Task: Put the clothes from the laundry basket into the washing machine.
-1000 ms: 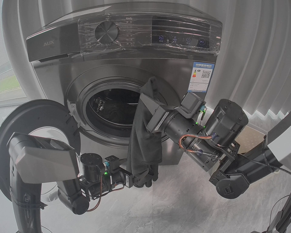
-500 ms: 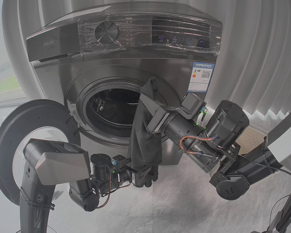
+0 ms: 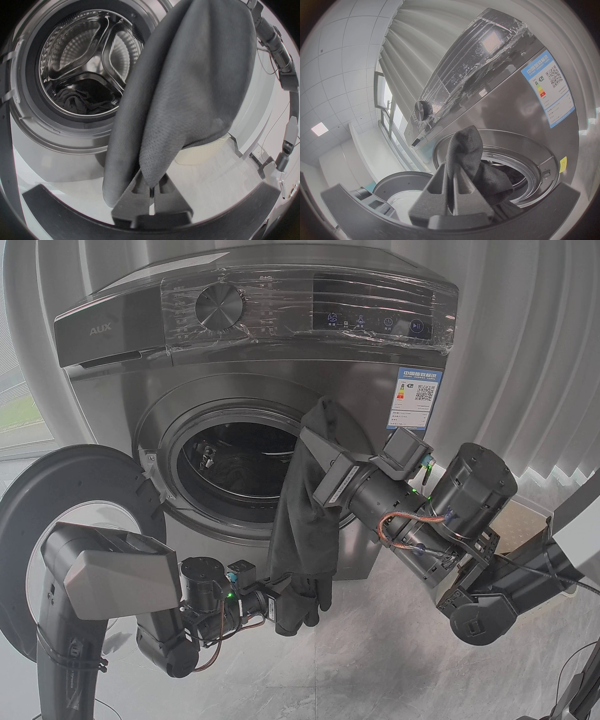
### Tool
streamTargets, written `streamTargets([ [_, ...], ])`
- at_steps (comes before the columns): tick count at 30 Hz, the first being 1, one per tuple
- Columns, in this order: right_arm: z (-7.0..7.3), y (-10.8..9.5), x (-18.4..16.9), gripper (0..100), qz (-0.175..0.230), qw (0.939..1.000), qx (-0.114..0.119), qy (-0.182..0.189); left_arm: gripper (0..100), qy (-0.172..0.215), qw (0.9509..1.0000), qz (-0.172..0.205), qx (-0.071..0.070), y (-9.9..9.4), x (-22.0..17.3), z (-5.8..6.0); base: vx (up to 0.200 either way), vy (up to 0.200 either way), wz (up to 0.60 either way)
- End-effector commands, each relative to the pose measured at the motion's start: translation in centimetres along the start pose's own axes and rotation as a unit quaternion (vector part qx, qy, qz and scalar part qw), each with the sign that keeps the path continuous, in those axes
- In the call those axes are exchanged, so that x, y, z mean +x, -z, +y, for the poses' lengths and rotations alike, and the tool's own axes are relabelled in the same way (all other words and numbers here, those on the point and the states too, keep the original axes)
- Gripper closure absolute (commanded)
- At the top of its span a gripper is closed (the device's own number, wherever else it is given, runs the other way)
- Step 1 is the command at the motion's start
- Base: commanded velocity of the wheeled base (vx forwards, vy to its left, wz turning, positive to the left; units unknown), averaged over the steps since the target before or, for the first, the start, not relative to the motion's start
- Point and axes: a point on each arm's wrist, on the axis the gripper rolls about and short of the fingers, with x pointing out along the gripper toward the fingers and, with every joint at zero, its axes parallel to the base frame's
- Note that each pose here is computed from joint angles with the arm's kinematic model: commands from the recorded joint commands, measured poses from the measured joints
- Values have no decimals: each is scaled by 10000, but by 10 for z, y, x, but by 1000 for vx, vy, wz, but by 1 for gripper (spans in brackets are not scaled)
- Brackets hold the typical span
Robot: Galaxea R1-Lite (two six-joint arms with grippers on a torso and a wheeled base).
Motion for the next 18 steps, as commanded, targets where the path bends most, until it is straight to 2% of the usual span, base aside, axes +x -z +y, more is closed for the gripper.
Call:
streamTargets([
  [1,-8,-2,-1,100,-4,9999,-48,116,100,89,9994,-333,75,-35,-25,-10,0,0,0],
  [4,-21,-3,-5,100,41,9995,-146,293,100,133,9982,-578,131,-56,-43,-16,0,0,0],
  [5,-21,-3,-5,100,41,9995,-146,293,100,133,9982,-578,131,-56,-43,-16,0,0,0],
  [6,-30,-4,-7,100,34,9990,-192,400,100,161,9964,-809,168,-72,-55,-20,0,0,0],
  [7,-32,-5,-7,100,5,9989,-203,427,100,173,9952,-944,193,-81,-62,-22,0,0,0],
  [9,-38,-7,-9,100,-26,9985,-228,493,100,211,9924,-1189,232,-97,-74,-26,0,0,0],
  [11,-46,-3,-15,100,109,9975,-266,641,100,254,9892,-1417,276,-110,-87,-31,0,0,0],
  [12,-47,-3,-16,100,113,9975,-268,651,100,254,9889,-1432,286,-111,-88,-31,0,0,0],
  [15,-54,11,-29,100,455,9954,-269,805,100,428,9837,-1714,325,-128,-105,-44,0,0,0],
  [18,-60,19,-37,100,654,9932,-273,919,100,536,9813,-1828,279,-133,-113,-50,0,0,0],
])
